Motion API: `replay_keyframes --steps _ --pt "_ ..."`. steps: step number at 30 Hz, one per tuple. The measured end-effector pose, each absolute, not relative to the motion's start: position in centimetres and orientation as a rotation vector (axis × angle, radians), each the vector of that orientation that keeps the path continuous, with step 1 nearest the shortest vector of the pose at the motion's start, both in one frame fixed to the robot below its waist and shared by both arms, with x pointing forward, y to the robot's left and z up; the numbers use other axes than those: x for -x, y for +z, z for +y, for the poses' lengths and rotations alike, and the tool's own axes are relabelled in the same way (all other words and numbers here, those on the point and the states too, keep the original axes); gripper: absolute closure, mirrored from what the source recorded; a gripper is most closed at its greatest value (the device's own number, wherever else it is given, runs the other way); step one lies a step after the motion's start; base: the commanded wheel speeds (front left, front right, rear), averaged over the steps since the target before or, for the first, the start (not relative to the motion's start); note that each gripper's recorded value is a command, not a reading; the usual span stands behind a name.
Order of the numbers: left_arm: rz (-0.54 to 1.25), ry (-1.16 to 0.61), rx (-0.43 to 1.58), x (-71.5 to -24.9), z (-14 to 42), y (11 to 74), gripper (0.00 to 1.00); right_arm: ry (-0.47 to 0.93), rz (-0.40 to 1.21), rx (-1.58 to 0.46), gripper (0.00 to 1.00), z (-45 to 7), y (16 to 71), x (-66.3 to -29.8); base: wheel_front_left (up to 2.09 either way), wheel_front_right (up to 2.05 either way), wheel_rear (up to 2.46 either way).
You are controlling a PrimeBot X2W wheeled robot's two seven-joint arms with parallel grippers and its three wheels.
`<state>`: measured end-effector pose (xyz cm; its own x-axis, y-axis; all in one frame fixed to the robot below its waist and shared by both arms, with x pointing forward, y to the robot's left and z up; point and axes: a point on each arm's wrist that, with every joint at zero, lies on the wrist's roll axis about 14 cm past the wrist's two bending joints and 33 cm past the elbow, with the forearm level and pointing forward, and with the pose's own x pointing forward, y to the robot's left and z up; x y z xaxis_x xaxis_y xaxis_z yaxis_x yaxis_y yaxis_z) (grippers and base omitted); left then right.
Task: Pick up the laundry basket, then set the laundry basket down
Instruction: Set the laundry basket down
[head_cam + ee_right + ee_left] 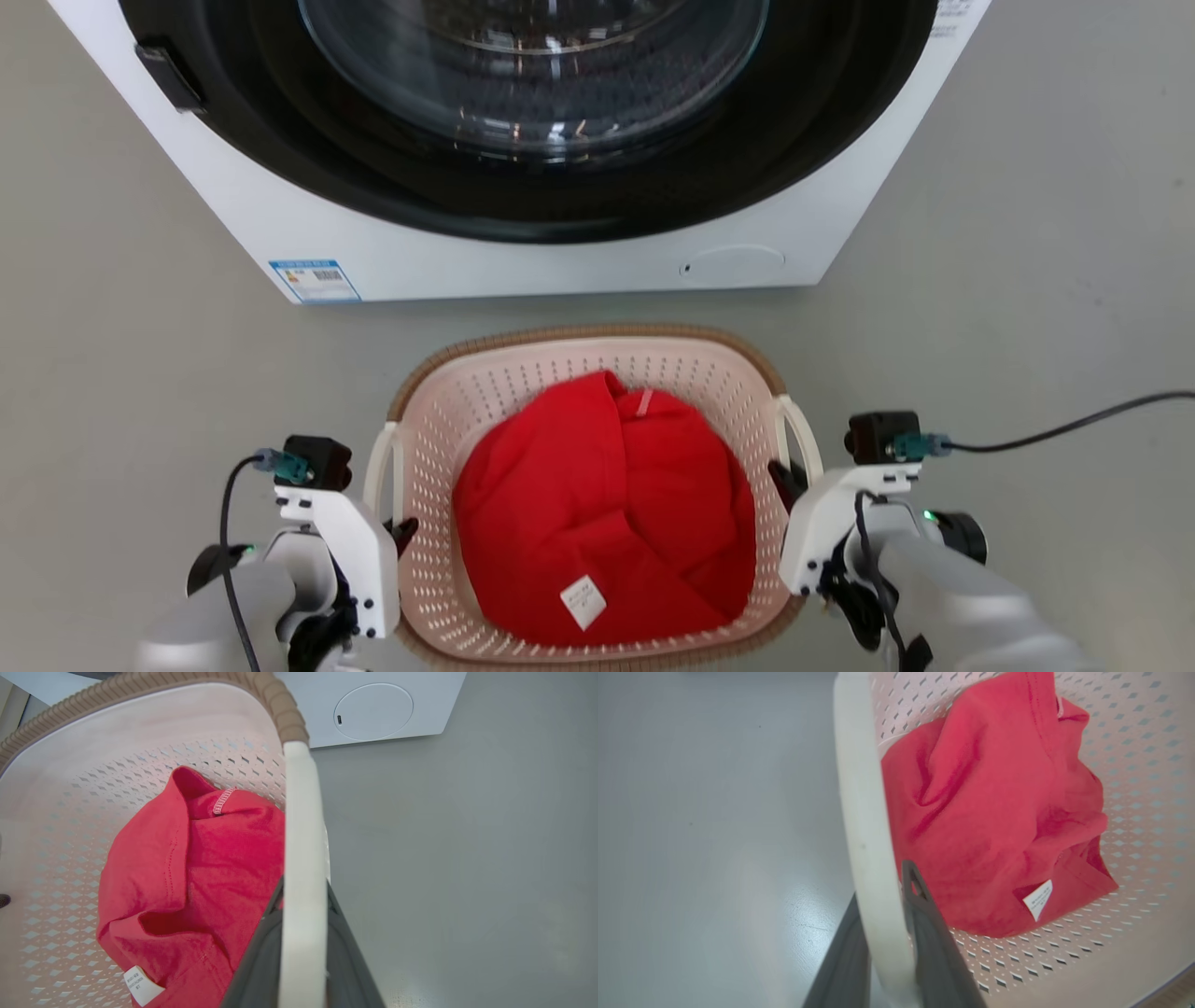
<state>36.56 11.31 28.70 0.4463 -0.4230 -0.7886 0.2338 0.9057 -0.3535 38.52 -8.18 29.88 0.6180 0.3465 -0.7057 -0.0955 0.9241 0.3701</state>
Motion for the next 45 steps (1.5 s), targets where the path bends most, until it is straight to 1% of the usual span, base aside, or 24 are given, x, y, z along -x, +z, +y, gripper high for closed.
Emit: replay_keyframes --steps 5,20,26,39,45 --pt "1.020 -0.420 0.205 -37.8 11.6 28.2 1.00 0.263 0.857 -0.319 1.00 -7.9 29.4 -40.1 0.00 0.00 0.00" --pt "1.004 -0.430 0.217 -40.7 12.8 25.6 1.00 0.260 0.877 -0.355 1.00 -7.0 25.9 -42.7 0.00 0.00 0.00" --pt "0.990 -0.425 0.228 -42.0 13.3 24.5 1.00 0.257 0.872 -0.371 1.00 -6.5 24.8 -44.8 0.00 0.00 0.00" --pt "0.953 -0.443 0.205 -44.0 13.9 22.0 1.00 0.250 0.888 -0.379 1.00 -6.2 21.4 -46.9 0.00 0.00 0.00" --pt "0.953 -0.441 0.209 -44.5 14.0 20.7 1.00 0.243 0.894 -0.380 1.00 -6.4 20.0 -47.2 0.00 0.00 0.00"
